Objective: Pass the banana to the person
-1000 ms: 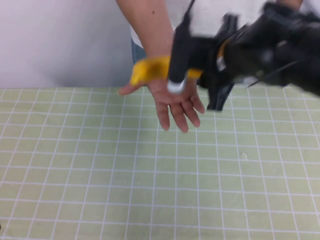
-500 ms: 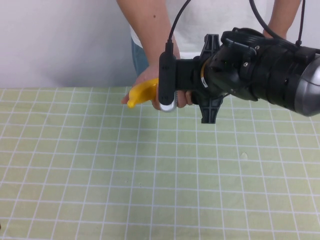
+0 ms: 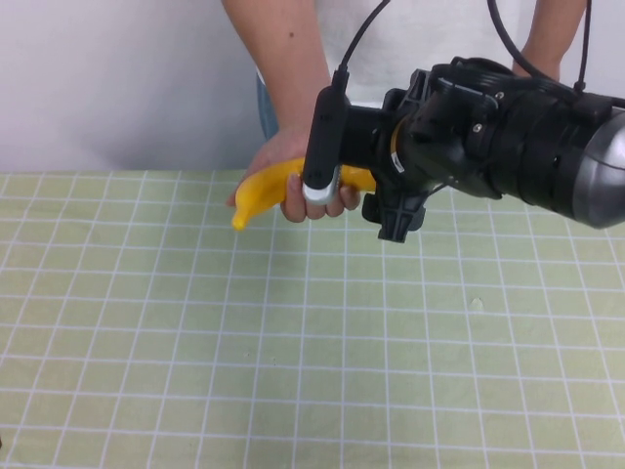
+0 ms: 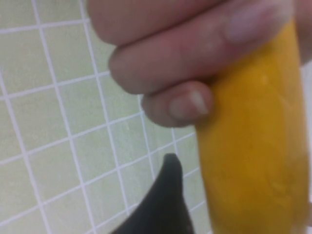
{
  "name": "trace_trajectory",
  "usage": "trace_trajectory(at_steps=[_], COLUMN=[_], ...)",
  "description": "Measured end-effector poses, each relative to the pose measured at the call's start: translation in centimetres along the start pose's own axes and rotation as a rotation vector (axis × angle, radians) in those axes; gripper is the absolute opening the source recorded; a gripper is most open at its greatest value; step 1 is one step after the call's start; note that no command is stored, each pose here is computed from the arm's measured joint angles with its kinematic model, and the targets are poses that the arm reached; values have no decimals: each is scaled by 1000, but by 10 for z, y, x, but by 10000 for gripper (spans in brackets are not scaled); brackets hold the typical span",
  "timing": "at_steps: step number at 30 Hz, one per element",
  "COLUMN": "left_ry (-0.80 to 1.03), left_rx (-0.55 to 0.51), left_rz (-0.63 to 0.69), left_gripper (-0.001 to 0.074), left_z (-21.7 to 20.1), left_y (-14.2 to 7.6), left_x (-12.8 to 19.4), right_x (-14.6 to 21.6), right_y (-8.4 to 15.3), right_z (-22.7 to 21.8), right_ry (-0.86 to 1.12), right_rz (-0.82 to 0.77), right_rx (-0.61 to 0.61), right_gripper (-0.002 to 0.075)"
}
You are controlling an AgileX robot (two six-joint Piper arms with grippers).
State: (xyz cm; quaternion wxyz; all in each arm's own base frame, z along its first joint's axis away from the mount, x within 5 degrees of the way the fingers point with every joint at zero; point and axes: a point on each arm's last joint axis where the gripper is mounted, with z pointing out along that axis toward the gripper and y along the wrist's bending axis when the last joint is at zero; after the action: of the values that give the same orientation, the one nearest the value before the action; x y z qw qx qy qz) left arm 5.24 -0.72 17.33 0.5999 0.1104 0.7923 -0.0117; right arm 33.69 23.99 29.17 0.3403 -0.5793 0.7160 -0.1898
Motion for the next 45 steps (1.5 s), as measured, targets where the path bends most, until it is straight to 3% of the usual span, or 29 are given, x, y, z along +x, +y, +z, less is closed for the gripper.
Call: trace_trajectory(at_steps=[21,25,31,33,37,45], left_ry=[0,0,0,0,0,0], left_rx=[0,0,0,0,0,-1], left_rz=[0,0,0,0,0,2], left_gripper=[-4,-4,-4,-4,-4,-4], left_z=[0,0,0,0,0,0], left_y=[0,0,0,0,0,0], left_x=[0,0,0,0,0,0], right_x=[22,27,36,38,40,60], right_y=[-37,-38,-37,-36,-34,-26], right_z=[-108,-118,-129,-132,-137,-178], right_ry=[-87,-68,-22,-4,-6,-86], right_rz=[248,268,285,293,323,429], right_rx=[70,57,38,26,-9,-46], right_gripper=[556,447,111,47,2,-6])
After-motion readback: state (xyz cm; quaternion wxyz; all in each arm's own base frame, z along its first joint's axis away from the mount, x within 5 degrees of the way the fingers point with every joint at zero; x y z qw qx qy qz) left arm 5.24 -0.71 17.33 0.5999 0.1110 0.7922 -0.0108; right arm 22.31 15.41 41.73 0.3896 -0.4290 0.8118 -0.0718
